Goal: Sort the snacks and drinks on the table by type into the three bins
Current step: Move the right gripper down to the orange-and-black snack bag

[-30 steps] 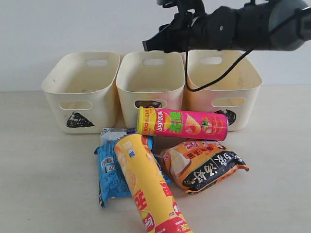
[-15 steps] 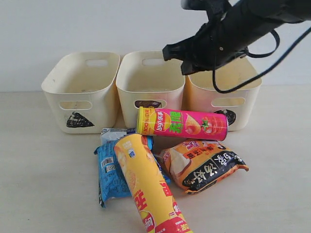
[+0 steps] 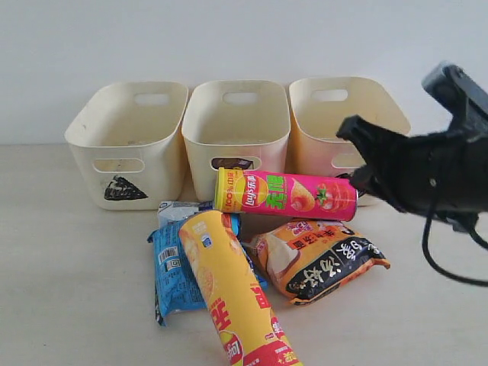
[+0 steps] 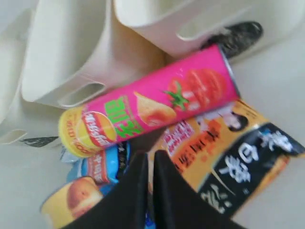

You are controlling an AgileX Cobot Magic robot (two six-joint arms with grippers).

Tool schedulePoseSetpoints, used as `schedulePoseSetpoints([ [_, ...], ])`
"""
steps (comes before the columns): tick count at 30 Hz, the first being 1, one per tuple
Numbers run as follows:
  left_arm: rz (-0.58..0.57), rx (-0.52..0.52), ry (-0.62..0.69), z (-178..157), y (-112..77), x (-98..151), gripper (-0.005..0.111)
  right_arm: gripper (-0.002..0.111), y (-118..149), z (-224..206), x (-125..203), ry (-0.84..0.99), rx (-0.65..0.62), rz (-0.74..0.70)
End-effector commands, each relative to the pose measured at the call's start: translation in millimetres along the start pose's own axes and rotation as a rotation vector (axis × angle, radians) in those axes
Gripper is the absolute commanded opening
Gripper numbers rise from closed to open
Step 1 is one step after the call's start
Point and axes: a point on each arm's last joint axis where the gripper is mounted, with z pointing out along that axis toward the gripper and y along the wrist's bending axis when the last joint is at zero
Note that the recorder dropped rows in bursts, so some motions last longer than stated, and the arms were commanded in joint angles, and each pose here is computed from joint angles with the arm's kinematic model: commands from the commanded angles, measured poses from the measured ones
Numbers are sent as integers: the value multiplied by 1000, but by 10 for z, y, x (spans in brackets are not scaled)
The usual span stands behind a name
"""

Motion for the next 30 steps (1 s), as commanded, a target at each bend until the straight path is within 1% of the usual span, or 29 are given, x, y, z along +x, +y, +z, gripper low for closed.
schedulePoseSetpoints([
  [1,8,-2,2,2,3,12,4,1,-258,-72,195,18,62,170],
  [7,8,-2,2,2,3,12,4,1,-607,-108,508,75,181,423],
  [10,8,-2,2,2,3,12,4,0,-716,-132,564,41,209,444],
  [11,8,-2,2,2,3,12,4,0,-712,-152,571,17,198,457],
  [13,8,-2,2,2,3,12,4,0,-610,-205,562,-40,132,437],
  [16,8,-2,2,2,3,12,4,0,-405,-298,493,-196,-32,410],
  [17,8,-2,2,2,3,12,4,0,-341,-328,468,-253,-108,428],
  [19,8,-2,2,2,3,12,4,0,-292,-353,457,-313,-224,470],
  [20,8,-2,2,2,3,12,4,0,-284,-350,468,-311,-269,492],
  [21,8,-2,2,2,3,12,4,0,-289,-332,488,-295,-288,506],
  [23,8,-2,2,2,3,12,4,0,-337,-287,566,-244,-275,525],
  [27,8,-2,2,2,3,12,4,0,-438,-238,686,-177,-231,562],
  [30,8,-2,2,2,3,12,4,0,-504,-234,742,-148,-182,550],
])
